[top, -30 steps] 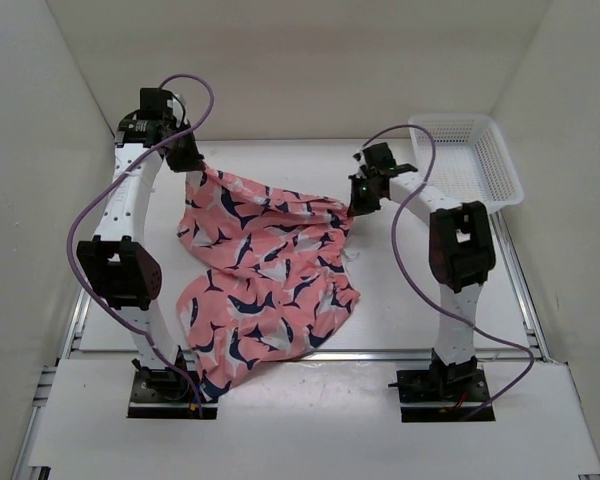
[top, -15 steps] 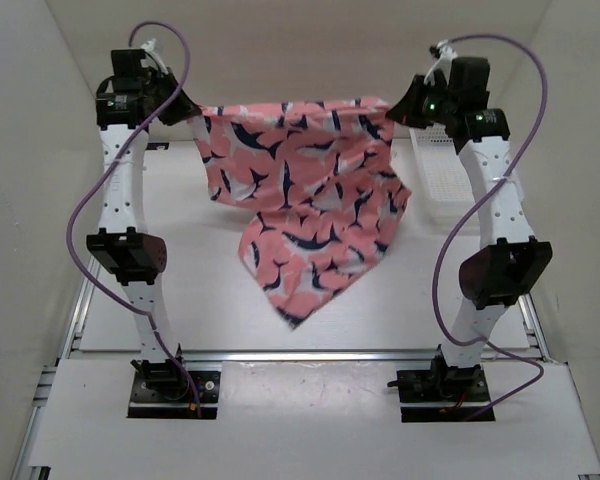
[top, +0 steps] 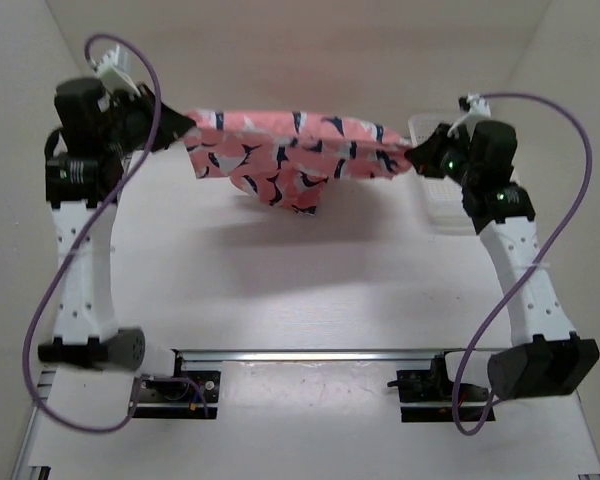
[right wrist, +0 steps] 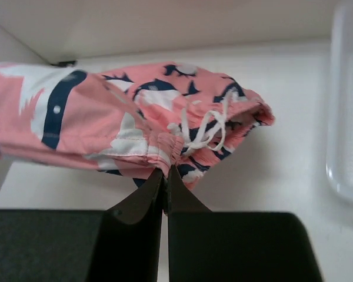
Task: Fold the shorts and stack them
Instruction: Fold the shorts
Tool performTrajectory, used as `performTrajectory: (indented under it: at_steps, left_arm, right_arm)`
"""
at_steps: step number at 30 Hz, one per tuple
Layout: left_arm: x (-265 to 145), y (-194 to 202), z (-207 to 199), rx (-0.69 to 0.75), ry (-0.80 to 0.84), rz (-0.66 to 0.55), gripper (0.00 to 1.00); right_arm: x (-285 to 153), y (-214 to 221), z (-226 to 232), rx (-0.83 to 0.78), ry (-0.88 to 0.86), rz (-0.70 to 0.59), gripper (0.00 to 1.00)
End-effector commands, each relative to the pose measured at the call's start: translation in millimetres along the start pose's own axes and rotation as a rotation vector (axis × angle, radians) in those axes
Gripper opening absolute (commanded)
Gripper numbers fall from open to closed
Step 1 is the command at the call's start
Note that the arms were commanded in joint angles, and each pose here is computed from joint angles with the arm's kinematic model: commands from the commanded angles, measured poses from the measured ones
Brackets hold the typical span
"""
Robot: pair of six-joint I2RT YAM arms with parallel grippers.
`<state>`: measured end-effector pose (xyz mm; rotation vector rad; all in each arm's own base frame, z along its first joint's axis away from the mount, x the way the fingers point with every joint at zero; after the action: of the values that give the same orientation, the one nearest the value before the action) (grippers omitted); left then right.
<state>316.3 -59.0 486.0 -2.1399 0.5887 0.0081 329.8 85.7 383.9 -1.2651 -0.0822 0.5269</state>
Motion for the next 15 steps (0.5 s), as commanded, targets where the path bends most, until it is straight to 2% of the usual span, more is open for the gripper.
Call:
performTrajectory:
  at_steps: [1, 2, 3, 4, 5, 6, 9, 11, 14, 15]
  left_arm:
    - [-0.4, 69.7, 20.9, -0.011, -0.067, 0.173, 0.10]
    - [-0.4, 92.9, 21.1, -0.007, -0.068, 0.222, 0.10]
    - [-4.4, 130.6, 42.1, -0.030, -0.132, 0.300, 0.10]
    - [-5.1, 148.9, 51.4, -0.036, -0.154, 0.336, 0.10]
    - [-6.7, 167.0, 60.3, -0.058, -0.182, 0.376, 0.10]
    - [-8.8, 196.0, 76.3, -0.085, -0.214, 0.436, 0.10]
    - [-18.3, 230.9, 97.5, -0.103, -0.302, 0.476, 0.10]
    - [-22.1, 237.8, 104.4, -0.099, -0.333, 0.476, 0.10]
    - [-24.7, 245.9, 110.7, -0.101, -0.354, 0.489, 0.10]
    - [-24.7, 245.9, 110.7, -0.101, -0.354, 0.489, 0.10]
  right_arm:
    - [-17.1, 35.4, -21.4, 0.057, 0.171, -0.008, 0.04]
    - [-19.6, 65.5, -34.4, 0.084, 0.251, 0.062, 0.17]
    - [-23.8, 78.6, -39.4, 0.090, 0.289, 0.094, 0.25]
    - [-30.3, 86.6, -39.9, 0.103, 0.304, 0.111, 0.32]
    - [-34.7, 107.8, -43.8, 0.118, 0.326, 0.186, 0.44]
    - [-38.5, 116.3, -45.9, 0.123, 0.344, 0.214, 0.48]
    - [-56.4, 141.5, -41.9, 0.185, 0.352, 0.288, 0.47]
    - [-66.5, 153.8, -35.4, 0.239, 0.330, 0.325, 0.42]
    - [-82.6, 173.1, -29.3, 0.333, 0.340, 0.359, 0.29]
    - [-86.7, 187.4, -26.1, 0.424, 0.352, 0.406, 0.25]
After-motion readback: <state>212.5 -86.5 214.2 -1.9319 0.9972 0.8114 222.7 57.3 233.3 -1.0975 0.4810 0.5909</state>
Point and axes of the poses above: each gripper's point midway between its finger pads, its own x axis out along the fingers, its own z axis along the line the jaws close on, y = z × x, the point moved 7 cm from there along -x, back along the fingers, and after that the axes turned 4 degrees about -x, right-handed, at the moved point
